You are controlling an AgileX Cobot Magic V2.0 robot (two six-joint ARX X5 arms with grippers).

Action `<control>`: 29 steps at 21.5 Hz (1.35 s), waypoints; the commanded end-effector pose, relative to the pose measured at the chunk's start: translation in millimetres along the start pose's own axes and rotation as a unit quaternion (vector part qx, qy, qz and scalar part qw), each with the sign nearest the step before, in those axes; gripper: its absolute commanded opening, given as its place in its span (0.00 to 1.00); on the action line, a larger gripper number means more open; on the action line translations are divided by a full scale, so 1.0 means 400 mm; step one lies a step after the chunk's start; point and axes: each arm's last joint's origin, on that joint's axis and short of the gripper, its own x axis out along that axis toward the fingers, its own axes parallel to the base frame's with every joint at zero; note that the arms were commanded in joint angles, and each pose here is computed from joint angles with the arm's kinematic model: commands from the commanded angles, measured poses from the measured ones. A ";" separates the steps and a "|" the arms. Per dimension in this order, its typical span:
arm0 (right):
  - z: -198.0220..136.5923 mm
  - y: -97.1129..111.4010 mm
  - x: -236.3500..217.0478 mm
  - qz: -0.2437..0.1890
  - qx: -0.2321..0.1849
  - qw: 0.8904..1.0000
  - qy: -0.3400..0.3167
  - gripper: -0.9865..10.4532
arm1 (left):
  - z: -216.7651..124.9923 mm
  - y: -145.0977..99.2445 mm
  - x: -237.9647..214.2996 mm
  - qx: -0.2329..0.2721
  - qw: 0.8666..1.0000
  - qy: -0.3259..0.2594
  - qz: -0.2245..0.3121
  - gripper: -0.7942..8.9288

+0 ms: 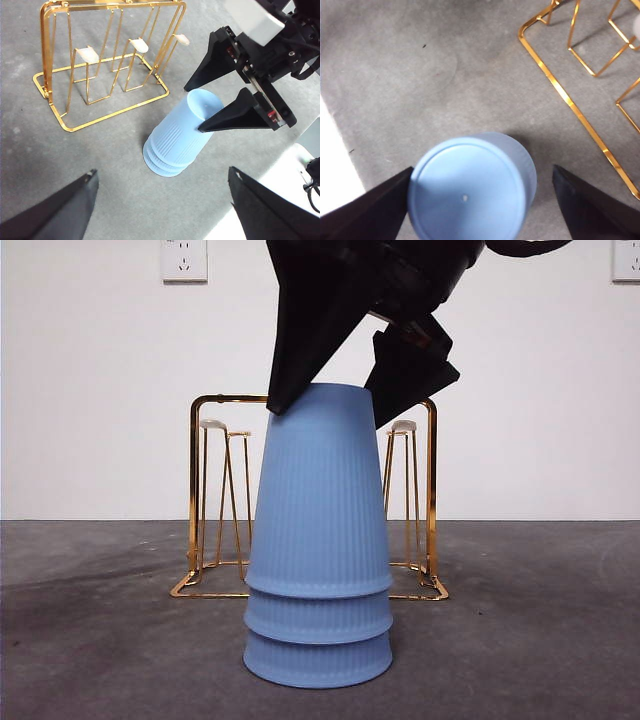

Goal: Pick the top cup and place it on cupholder, pick up the mid cup and place it on cupholder, last pick the bottom cup and place it on cupholder.

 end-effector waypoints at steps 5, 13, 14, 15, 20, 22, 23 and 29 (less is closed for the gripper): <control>0.013 0.020 0.008 0.009 -0.020 1.000 0.001 0.37 | 0.016 -0.007 -0.008 0.013 1.000 -0.015 -0.004 0.50; 0.013 0.021 0.006 0.009 -0.020 1.000 0.001 0.32 | 0.016 -0.007 -0.008 0.013 1.000 -0.015 -0.004 0.50; 0.013 0.021 0.004 0.009 -0.020 1.000 0.000 0.32 | 0.016 -0.007 -0.008 0.013 1.000 -0.015 -0.004 0.50; 0.014 0.022 -0.001 0.008 -0.020 1.000 -0.002 0.32 | 0.016 -0.007 -0.008 0.013 1.000 -0.015 -0.004 0.50; 0.036 0.033 -0.047 0.008 -0.022 1.000 -0.005 0.32 | 0.016 -0.007 -0.008 0.013 1.000 -0.015 -0.004 0.50; 0.052 0.040 -0.074 0.008 -0.027 1.000 -0.006 0.32 | 0.016 -0.007 -0.008 0.013 1.000 -0.015 -0.004 0.50; 0.062 0.044 -0.089 0.008 -0.032 0.999 -0.010 0.32 | 0.016 -0.007 -0.008 0.013 1.000 -0.015 -0.004 0.50; 0.109 0.068 -0.192 -0.001 -0.043 0.999 -0.023 0.32 | 0.016 -0.007 -0.008 0.013 1.000 -0.015 -0.004 0.50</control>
